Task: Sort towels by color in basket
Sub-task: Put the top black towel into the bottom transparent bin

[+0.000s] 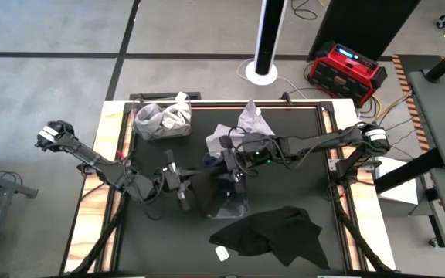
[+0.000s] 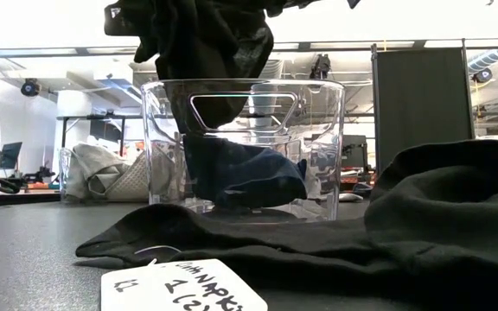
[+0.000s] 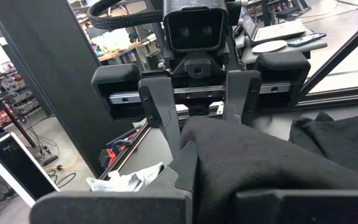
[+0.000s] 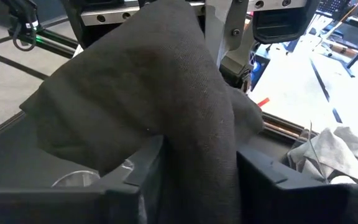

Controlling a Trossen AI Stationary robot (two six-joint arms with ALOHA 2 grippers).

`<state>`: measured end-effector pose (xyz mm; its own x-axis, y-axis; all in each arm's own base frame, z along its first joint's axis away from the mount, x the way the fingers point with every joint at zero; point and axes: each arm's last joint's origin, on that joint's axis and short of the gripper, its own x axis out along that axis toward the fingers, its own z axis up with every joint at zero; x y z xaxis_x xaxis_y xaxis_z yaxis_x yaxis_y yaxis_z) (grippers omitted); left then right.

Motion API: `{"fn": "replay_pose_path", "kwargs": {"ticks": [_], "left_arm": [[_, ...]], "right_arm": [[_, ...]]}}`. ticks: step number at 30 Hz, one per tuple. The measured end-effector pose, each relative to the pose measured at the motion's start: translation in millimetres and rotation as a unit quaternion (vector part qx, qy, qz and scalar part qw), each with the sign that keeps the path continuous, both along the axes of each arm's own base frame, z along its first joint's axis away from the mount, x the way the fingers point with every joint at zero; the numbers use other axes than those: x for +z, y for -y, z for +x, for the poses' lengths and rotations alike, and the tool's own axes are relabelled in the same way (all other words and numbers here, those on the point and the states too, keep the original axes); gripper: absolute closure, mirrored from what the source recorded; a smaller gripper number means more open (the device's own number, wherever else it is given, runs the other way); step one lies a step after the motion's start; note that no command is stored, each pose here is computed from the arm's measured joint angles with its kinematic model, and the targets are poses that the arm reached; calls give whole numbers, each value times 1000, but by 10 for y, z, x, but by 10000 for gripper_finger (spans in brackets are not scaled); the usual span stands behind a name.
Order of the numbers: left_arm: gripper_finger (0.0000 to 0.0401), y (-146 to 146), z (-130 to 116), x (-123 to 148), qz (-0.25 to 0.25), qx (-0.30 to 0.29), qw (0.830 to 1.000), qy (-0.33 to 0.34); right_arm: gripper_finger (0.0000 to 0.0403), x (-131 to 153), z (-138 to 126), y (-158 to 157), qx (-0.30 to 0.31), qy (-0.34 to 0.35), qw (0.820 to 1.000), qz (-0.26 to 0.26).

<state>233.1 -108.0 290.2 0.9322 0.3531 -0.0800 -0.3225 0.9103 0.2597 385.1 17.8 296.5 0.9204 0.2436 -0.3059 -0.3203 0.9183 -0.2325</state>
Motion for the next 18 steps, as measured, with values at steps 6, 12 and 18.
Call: {"fn": "replay_pose_path", "kwargs": {"ticks": [6, 12, 18], "left_arm": [[401, 0, 0, 0, 1, 0, 1000, 0], [401, 0, 0, 0, 1, 0, 1000, -1], [401, 0, 0, 0, 2, 0, 1000, -1]], "right_arm": [[305, -1, 0, 0, 0, 0, 1000, -1], [357, -3, 0, 1, 1, 1, 1000, -5], [391, -3, -1, 2, 2, 1, 1000, -7]]}}
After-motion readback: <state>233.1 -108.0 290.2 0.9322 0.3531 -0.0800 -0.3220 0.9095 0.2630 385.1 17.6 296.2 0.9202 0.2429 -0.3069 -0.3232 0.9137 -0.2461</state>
